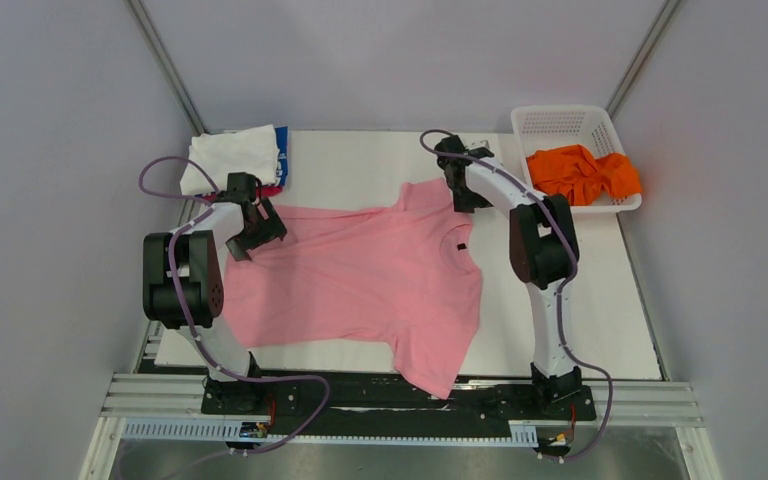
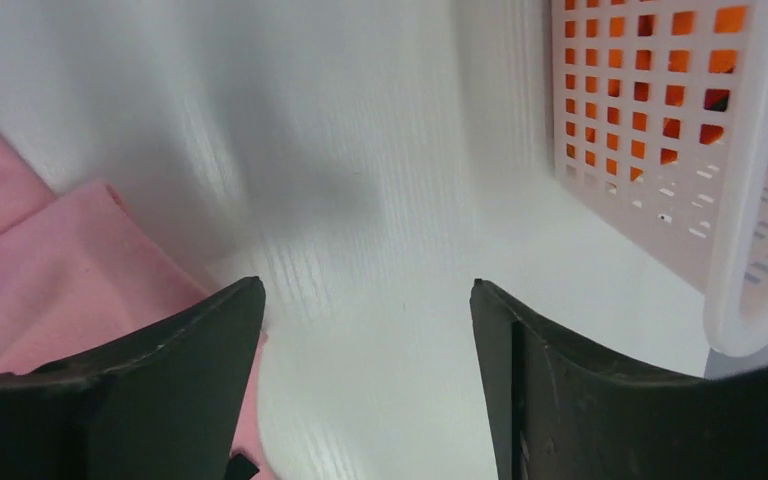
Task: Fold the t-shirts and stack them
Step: Flatten out the tshirt
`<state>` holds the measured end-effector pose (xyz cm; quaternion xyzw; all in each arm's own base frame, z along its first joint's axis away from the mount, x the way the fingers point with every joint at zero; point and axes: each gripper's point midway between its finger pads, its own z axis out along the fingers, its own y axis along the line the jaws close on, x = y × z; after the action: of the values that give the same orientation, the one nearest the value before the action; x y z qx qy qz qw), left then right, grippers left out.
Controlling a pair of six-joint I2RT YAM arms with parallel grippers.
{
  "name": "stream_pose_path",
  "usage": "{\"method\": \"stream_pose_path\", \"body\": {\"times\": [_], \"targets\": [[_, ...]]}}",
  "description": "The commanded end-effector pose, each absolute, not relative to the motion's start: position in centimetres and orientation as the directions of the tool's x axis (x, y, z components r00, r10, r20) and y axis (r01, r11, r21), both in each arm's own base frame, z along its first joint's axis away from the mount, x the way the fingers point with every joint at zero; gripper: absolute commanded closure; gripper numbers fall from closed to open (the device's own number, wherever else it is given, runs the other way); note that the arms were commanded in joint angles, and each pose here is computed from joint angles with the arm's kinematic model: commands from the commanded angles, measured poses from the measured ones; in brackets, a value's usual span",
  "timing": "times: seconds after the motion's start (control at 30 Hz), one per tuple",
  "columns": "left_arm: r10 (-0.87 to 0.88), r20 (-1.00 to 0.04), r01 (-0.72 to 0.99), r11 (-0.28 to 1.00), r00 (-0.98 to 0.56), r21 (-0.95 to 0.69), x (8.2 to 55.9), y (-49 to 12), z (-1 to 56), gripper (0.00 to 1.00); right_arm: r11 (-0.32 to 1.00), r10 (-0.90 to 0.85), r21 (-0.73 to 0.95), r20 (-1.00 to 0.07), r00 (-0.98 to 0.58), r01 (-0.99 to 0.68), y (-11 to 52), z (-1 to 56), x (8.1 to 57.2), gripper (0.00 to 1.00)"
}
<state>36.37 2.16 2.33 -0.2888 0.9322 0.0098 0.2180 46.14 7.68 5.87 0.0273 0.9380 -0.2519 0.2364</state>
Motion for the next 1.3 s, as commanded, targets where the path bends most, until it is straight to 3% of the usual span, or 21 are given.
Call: {"method": "stream_pose_path", "body": {"times": [0.0, 0.1, 0.3, 0.4, 0.5, 0.7, 1.0, 1.13, 1.27], "targets": [[-0.534, -0.381, -0.528, 0.839, -0.755, -0.128, 35.7, 1.6, 1.0, 0.00, 0.876, 0.025, -0.378, -0.585, -0.811, 0.300, 7.0, 12.0, 45.3, 0.20], [-0.535, -0.385, -0.519, 0.841, -0.752, -0.155, 35.8, 1.2, 1.4, 0.00, 0.914, 0.120, -0.232, -0.629, -0.768, 0.334, 7.7, 14.0, 43.2, 0.01], [-0.539, -0.401, -0.495, 0.841, -0.740, -0.218, 36.0, 0.4, 2.7, 0.00, 0.972, 0.225, 0.186, -0.567, -0.793, 0.143, 13.3, 14.0, 37.3, 0.00], [-0.544, -0.410, -0.477, 0.839, -0.732, -0.261, 36.3, -0.2, 3.8, 0.00, 0.906, 0.200, 0.423, -0.480, -0.854, -0.026, 18.1, 13.1, 34.1, 0.00], [-0.550, -0.424, -0.469, 0.835, -0.720, -0.287, 36.4, -0.6, 4.9, 0.00, 0.856, 0.193, 0.513, -0.426, -0.884, -0.061, 20.1, 11.8, 32.5, 0.00], [-0.556, -0.430, -0.461, 0.831, -0.711, -0.312, 35.9, -1.2, 6.6, 0.00, 0.852, 0.196, 0.524, -0.310, -0.930, 0.005, 21.0, 7.2, 31.2, 0.00], [-0.541, -0.473, -0.438, 0.841, -0.695, -0.319, 35.2, -1.5, 9.3, 0.00, 0.858, 0.427, 0.357, -0.097, -0.899, 0.369, 12.6, 0.4, 25.2, 0.00], [-0.534, -0.490, -0.422, 0.845, -0.689, -0.328, 35.6, -1.7, 10.2, 0.00, 0.808, 0.551, 0.293, -0.070, -0.831, 0.511, 8.2, 0.1, 23.2, 0.00], [-0.529, -0.491, -0.410, 0.848, -0.692, -0.335, 36.3, -2.1, 10.6, 0.00, 0.766, 0.635, 0.226, -0.122, -0.763, 0.601, 4.6, 1.3, 22.5, 0.00]]}}
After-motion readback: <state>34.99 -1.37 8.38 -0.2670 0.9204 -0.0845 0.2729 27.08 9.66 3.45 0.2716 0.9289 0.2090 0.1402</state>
